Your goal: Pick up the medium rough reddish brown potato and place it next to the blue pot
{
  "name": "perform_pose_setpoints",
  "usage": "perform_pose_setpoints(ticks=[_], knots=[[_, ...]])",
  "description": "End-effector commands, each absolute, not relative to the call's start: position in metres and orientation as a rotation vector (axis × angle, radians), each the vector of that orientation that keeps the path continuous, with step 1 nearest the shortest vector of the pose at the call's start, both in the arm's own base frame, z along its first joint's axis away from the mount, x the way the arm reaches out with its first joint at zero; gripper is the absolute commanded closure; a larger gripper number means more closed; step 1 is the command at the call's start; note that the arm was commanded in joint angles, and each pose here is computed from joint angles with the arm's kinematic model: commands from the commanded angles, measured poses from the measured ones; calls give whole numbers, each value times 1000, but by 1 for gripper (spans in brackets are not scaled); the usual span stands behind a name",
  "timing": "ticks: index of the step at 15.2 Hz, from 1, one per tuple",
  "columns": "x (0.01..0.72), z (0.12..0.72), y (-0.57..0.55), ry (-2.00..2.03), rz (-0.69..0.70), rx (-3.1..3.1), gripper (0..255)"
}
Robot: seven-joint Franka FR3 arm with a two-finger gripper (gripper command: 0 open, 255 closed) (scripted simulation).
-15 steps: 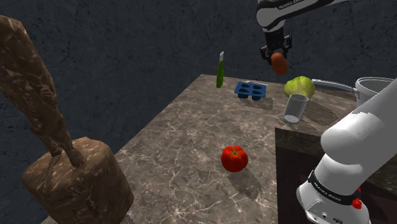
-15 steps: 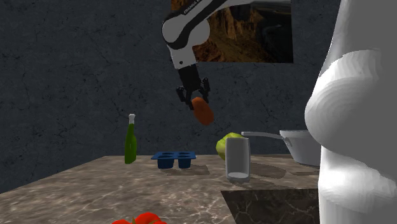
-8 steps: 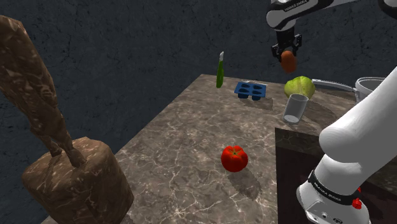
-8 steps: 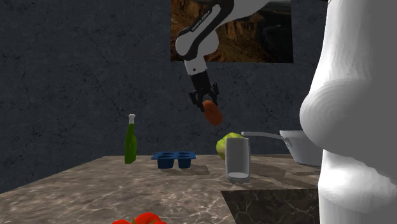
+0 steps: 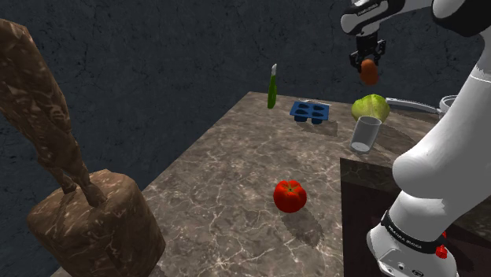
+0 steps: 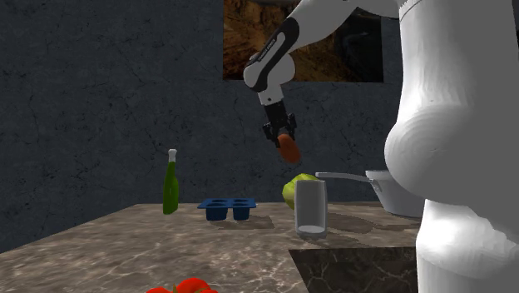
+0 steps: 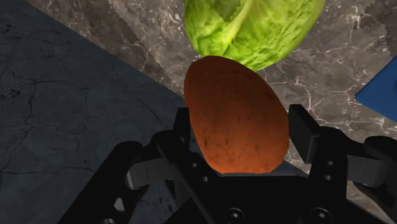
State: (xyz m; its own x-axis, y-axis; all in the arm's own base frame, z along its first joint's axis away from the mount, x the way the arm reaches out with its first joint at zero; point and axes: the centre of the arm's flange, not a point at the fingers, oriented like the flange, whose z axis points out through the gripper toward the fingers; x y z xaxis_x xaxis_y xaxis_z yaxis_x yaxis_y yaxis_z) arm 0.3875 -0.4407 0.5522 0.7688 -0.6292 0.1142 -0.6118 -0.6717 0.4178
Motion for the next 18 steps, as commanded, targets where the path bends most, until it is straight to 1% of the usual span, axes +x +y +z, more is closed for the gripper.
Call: perform_pose_setpoints(ticks=[1, 16, 18], knots=[[382, 552, -467, -936, -54, 2526, 255], [350, 552, -662, -936, -54, 2526, 255], [348, 547, -674, -936, -54, 2526, 255]])
